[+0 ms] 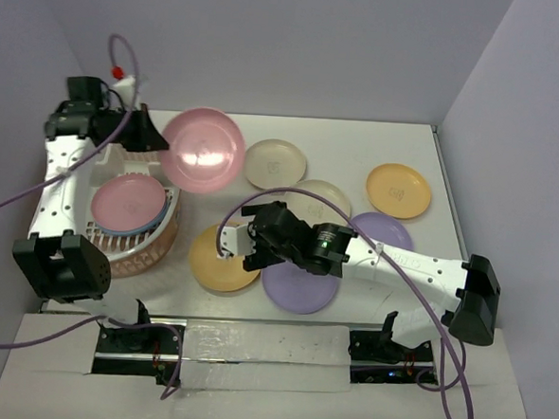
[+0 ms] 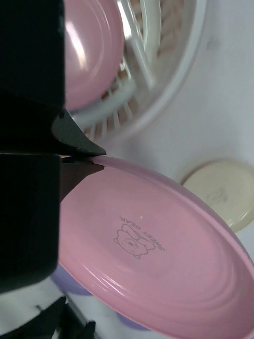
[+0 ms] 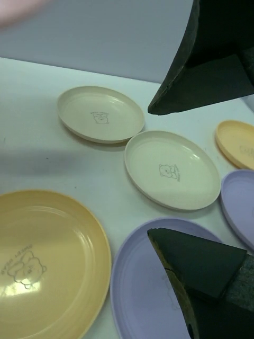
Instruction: Place the plates into the plastic bin on the countertop
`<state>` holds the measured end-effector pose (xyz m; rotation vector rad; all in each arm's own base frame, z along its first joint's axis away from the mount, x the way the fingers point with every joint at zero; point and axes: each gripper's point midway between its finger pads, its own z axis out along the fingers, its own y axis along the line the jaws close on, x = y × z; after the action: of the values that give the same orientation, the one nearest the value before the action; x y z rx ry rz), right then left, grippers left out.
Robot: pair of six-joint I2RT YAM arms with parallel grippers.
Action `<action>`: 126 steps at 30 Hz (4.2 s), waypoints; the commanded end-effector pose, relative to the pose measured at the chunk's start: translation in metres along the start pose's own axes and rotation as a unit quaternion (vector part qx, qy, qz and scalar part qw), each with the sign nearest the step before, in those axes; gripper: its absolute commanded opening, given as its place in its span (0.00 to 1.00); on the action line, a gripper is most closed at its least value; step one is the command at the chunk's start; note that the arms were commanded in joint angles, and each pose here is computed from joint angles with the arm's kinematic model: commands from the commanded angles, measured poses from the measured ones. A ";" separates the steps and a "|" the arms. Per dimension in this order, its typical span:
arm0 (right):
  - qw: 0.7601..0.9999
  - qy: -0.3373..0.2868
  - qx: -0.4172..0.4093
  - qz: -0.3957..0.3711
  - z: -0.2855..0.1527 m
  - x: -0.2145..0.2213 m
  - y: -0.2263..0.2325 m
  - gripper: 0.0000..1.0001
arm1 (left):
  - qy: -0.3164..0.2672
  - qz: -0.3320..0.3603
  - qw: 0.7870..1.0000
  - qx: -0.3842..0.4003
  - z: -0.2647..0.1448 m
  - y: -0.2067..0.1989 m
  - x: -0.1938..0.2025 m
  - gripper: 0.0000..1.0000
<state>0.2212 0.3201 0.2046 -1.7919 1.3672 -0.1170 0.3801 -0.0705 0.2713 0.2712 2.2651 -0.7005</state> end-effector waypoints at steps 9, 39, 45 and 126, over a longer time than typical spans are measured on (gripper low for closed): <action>0.948 0.028 0.064 0.310 -0.015 0.108 -0.098 0.96 | -0.025 -0.078 0.985 -0.149 -0.135 0.126 0.038 0.00; 0.819 0.106 0.102 0.554 -0.023 0.281 -0.136 1.00 | -0.045 0.138 0.975 -0.167 -0.093 0.097 -0.011 0.72; 0.777 0.126 0.113 0.606 -0.034 0.329 -0.132 1.00 | 0.005 0.294 0.955 -0.038 -0.026 -0.014 0.020 0.73; 0.393 0.275 0.159 0.863 -0.047 0.550 -0.008 0.02 | 0.081 0.322 0.940 0.079 0.041 -0.069 0.041 0.00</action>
<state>0.4146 -0.1508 0.0231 0.7275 2.6945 0.2293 0.3460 -0.1517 0.1793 1.3006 2.1793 -0.4193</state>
